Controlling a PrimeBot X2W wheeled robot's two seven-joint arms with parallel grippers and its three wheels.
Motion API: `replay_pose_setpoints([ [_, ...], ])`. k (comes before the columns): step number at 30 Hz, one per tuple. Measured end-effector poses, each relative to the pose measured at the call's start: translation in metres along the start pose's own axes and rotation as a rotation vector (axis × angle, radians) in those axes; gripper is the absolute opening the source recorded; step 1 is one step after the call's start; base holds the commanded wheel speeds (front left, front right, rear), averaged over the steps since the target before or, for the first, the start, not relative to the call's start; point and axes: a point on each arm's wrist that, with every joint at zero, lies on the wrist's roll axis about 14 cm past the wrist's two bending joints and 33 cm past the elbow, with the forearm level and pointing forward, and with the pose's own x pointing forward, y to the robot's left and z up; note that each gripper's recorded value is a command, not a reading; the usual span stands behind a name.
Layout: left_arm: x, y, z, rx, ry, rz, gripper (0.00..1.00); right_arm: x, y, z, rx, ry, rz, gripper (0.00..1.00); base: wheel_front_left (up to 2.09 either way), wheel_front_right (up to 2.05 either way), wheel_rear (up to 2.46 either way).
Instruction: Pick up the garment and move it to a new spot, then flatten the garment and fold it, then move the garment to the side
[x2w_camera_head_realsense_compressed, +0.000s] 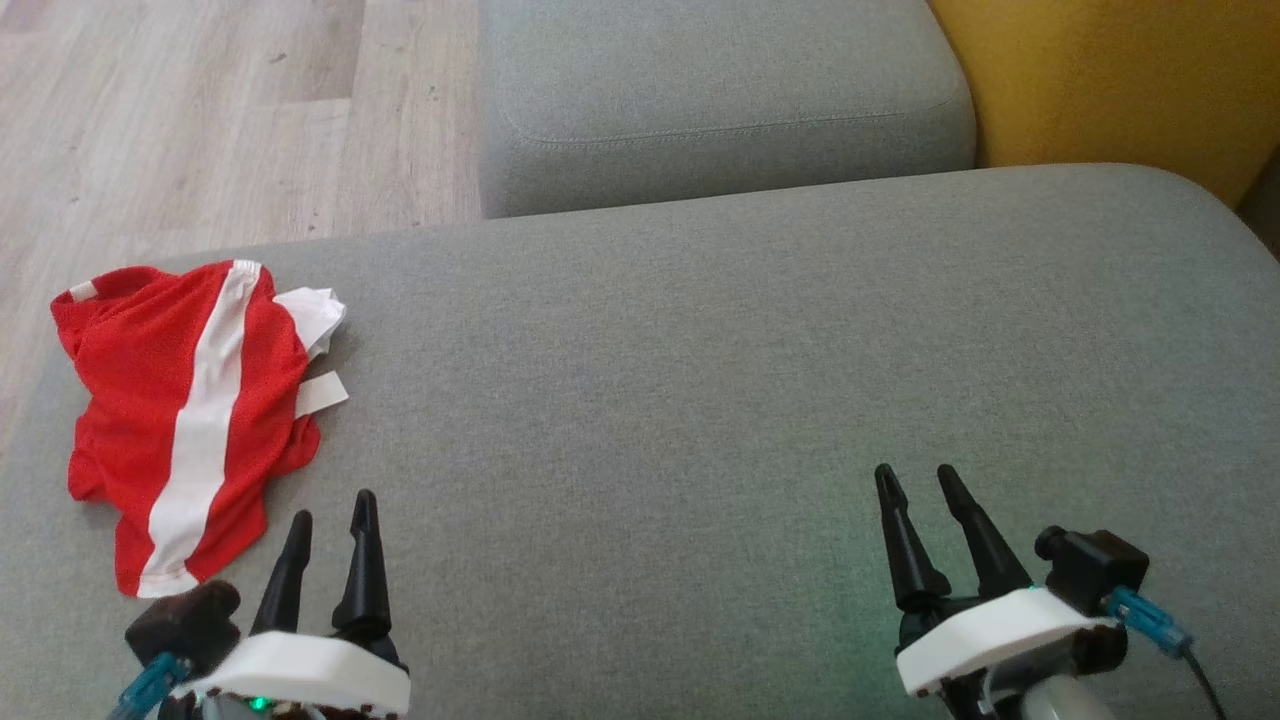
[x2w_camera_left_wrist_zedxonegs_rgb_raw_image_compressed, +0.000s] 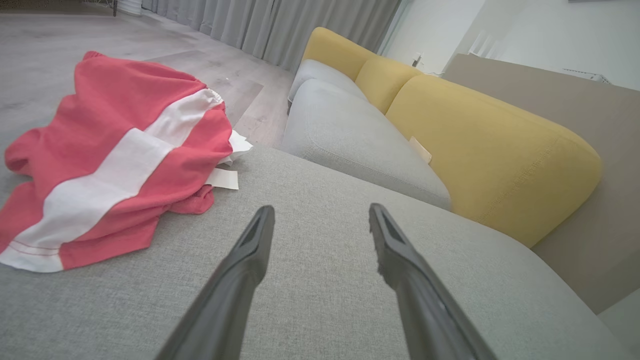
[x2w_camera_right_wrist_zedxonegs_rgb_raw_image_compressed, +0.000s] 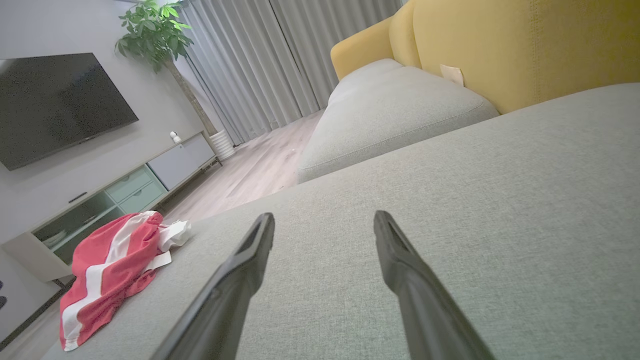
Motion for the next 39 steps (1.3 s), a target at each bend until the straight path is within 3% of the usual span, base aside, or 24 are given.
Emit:
replay_pose_setpoints([
  [34,-0.005,-0.021,0.009,0.331,-0.092,-0.103,1.00,-0.001,0.009,0.011,-0.394,-0.063,0.065,1.00,0.00,0.00,0.00],
  [39,-0.005,-0.021,0.007,0.341,-0.085,-0.106,1.00,-0.001,0.008,0.009,-0.400,-0.055,0.066,1.00,0.00,0.00,0.00],
])
